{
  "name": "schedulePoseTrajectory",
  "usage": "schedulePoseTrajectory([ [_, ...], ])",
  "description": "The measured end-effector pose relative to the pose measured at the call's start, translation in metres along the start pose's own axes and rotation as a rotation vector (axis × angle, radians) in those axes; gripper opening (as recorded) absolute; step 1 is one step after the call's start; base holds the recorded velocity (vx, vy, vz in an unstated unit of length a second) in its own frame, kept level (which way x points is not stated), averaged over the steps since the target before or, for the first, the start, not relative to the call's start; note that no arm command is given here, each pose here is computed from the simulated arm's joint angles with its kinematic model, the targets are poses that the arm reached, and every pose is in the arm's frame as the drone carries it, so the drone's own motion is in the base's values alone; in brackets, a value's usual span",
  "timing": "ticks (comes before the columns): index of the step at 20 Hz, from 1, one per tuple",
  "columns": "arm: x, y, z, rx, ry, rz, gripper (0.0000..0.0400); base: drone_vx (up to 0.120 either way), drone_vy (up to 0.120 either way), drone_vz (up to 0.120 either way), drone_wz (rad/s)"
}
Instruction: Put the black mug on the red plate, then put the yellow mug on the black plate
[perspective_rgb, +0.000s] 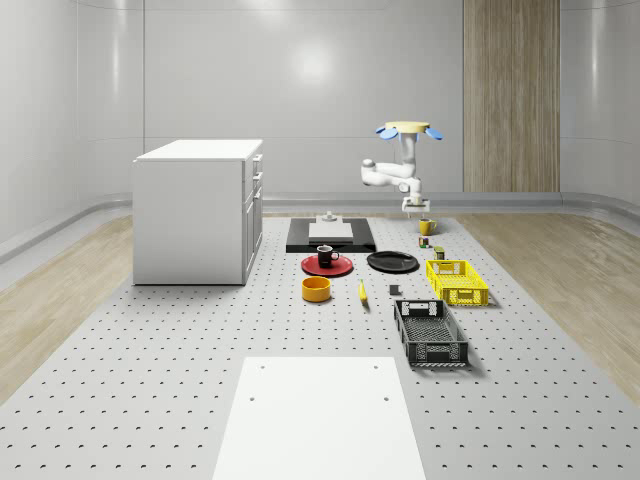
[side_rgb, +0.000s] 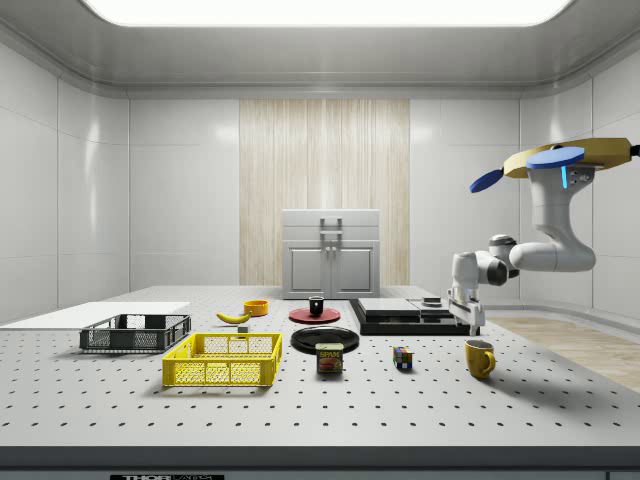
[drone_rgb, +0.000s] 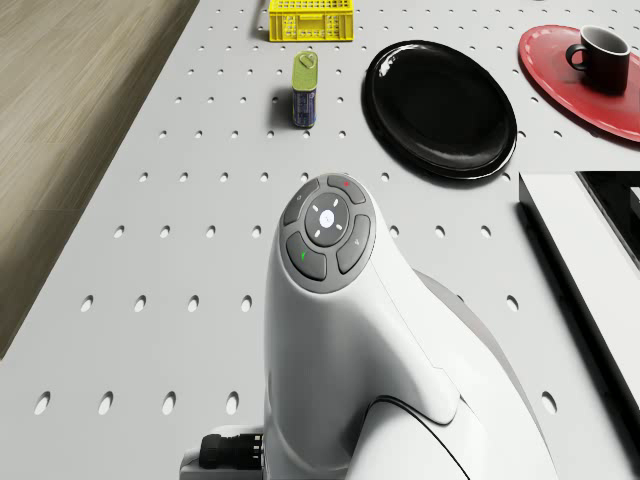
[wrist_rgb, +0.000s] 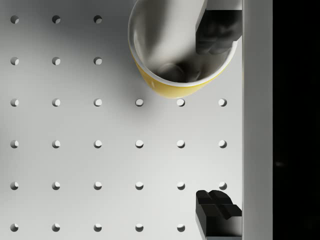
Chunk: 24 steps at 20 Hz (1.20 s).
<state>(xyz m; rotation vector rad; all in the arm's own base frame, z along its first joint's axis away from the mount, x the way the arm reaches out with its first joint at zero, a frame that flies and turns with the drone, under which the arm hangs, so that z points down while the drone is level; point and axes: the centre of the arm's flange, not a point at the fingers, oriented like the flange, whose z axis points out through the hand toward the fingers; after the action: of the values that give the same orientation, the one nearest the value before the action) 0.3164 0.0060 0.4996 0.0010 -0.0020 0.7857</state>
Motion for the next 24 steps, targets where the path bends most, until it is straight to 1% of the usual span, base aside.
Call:
schedulePoseTrajectory([
  [2, 0.0, 0.0, 0.0, 0.0, 0.0, 0.0, 0.04, 0.0, 0.08, 0.0, 0.0],
  [4, 0.0, 0.0, 0.0, 0.0, 0.0, 0.0, 0.04, -0.02, 0.0, 0.0, 0.0],
  [5, 0.0, 0.0, 0.0, 0.0, 0.0, 0.0, 0.04, -0.12, 0.0, 0.0, 0.0],
  [7, 0.0, 0.0, 0.0, 0.0, 0.0, 0.0, 0.04, 0.0, 0.0, 0.0, 0.0],
  [10, 0.0, 0.0, 0.0, 0.0, 0.0, 0.0, 0.04, 0.0, 0.08, 0.0, 0.0],
  [13, 0.0, 0.0, 0.001, 0.0, 0.0, 0.0, 0.04, 0.0, 0.0, 0.0, 0.0],
  [24, 0.0, 0.0, 0.022, 0.0, 0.0, 0.0, 0.04, 0.0, 0.0, 0.0, 0.0],
])
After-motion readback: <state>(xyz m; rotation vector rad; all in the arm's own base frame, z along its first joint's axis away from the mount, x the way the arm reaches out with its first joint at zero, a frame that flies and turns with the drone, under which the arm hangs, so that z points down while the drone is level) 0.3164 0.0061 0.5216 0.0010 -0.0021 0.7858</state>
